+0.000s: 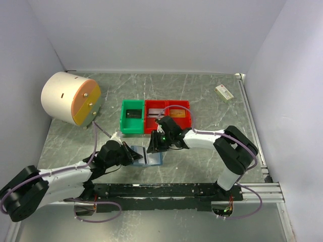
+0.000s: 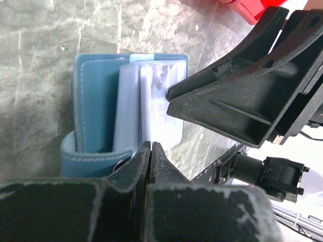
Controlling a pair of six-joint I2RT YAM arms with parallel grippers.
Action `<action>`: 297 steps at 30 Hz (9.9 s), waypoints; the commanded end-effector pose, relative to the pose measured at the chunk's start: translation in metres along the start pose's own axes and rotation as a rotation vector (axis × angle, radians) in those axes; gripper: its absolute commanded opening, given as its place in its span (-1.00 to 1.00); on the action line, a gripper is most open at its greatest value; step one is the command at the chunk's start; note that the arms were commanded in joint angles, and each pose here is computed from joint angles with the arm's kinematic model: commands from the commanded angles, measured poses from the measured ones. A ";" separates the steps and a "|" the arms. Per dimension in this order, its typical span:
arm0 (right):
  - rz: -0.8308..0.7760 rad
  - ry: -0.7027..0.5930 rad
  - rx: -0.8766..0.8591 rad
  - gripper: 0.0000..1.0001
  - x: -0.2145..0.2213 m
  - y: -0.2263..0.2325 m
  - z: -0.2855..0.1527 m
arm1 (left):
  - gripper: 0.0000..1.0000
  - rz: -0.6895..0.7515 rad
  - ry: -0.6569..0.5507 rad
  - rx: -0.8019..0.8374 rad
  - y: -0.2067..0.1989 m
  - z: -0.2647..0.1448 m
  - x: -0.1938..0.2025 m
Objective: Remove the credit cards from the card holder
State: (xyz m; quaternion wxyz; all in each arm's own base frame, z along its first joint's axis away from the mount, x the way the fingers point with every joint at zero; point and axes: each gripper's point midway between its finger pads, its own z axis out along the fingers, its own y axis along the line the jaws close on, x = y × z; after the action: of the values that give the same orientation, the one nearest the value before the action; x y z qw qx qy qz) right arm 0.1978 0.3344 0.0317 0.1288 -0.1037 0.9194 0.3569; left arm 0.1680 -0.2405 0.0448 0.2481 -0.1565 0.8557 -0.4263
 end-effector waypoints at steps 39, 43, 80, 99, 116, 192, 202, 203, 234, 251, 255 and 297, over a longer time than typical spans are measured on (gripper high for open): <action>-0.172 -0.248 0.017 0.18 -0.058 0.024 -0.052 | -0.86 0.100 -0.059 0.072 -0.026 -0.021 -0.015; -0.099 -0.387 -0.101 0.58 -0.083 0.016 -0.091 | -0.86 0.104 -0.068 0.260 -0.062 -0.034 -0.016; -0.191 -0.379 -0.550 0.38 -0.058 0.093 -0.157 | -0.86 0.139 -0.120 0.675 -0.120 -0.081 -0.040; -0.217 -0.192 -0.764 -0.27 -0.032 0.134 -0.135 | -0.86 0.140 -0.119 0.770 -0.140 -0.093 -0.042; -0.207 -0.188 -0.716 -1.00 -0.036 0.126 -0.125 | -0.37 0.160 -0.118 0.616 -0.117 -0.081 -0.041; -0.377 -0.809 0.216 -1.00 -0.195 0.026 -0.153 | 0.91 0.190 -0.175 -0.030 -0.048 -0.077 -0.075; -0.496 -0.737 0.191 -1.00 -0.183 0.031 -0.147 | 0.93 0.176 -0.205 -0.025 -0.039 -0.078 -0.074; -0.517 -0.731 0.192 -1.00 -0.181 0.031 -0.148 | 0.93 0.178 -0.208 -0.029 -0.039 -0.077 -0.075; -1.121 -0.307 0.623 -1.00 -0.190 -0.019 -0.063 | 1.00 0.260 -0.201 -0.080 -0.033 -0.062 -0.083; -1.463 -0.265 0.649 -1.00 -0.215 -0.037 -0.029 | 1.00 0.271 -0.196 -0.092 -0.030 -0.069 -0.080; -1.484 -0.232 0.681 -1.00 -0.223 -0.045 -0.027 | 1.00 0.275 -0.200 -0.106 -0.029 -0.070 -0.082; -1.422 -0.175 0.654 -0.28 -0.229 -0.063 -0.015 | 1.00 0.313 -0.224 -0.134 -0.038 -0.075 -0.094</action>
State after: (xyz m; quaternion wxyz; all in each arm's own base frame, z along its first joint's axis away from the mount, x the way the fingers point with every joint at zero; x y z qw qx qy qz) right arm 0.4314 0.2950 0.0481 0.3941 -0.6109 0.6768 -0.1161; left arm 0.2004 -0.1691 0.1228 0.3744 -0.0867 0.8733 -0.2995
